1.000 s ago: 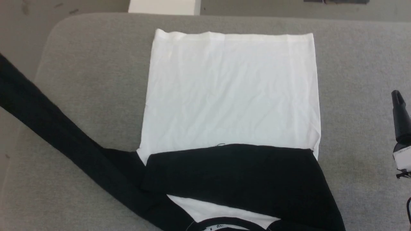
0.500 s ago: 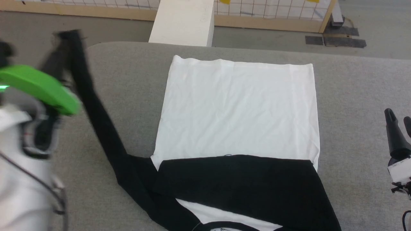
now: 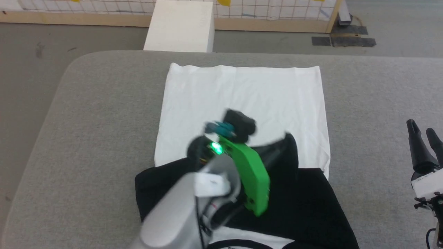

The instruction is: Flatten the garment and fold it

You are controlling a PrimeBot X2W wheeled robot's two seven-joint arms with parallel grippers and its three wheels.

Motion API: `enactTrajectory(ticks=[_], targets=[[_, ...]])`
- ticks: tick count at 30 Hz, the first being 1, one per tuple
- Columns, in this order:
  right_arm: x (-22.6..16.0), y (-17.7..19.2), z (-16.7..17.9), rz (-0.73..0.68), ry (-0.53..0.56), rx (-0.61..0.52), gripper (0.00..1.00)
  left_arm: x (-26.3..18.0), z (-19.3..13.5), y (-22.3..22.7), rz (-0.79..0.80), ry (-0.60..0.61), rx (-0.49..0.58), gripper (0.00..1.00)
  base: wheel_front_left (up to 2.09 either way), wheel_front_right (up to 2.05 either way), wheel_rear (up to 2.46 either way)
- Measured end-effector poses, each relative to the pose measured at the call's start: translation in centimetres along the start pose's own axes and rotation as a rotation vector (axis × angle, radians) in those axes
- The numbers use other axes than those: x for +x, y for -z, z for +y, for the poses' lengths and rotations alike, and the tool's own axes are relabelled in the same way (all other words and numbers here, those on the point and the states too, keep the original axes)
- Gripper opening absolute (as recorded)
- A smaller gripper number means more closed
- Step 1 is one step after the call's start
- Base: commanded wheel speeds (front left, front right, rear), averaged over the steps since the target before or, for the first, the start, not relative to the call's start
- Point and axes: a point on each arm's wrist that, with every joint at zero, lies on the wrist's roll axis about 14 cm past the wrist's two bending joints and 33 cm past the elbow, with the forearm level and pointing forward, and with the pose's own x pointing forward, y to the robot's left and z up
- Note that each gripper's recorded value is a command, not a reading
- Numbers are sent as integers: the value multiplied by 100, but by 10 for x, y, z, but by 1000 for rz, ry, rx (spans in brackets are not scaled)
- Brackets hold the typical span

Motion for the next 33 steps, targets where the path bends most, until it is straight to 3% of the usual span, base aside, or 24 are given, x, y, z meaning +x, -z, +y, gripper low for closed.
enactTrajectory(ticks=[5,13,20,21,22,27,33], targets=[[-5,2,-14,-2,36,11,100,19,-31,55,148,98,10,0,0,0,0],[-12,4,-32,-3,89,15,100,35,-54,91,241,195,58,0,0,0,0],[-14,4,-37,-8,103,16,100,20,-71,151,463,248,0,0,0,0,0],[-14,4,-37,-8,102,16,100,17,-73,155,482,253,-21,38,0,0,0],[-13,5,-36,-7,100,16,100,15,-75,157,499,256,-40,100,0,0,0],[-9,5,-28,-5,77,17,100,17,-80,124,421,268,-176,100,0,0,0],[-4,7,-13,5,33,18,100,20,-49,31,110,183,-281,100,0,0,0]])
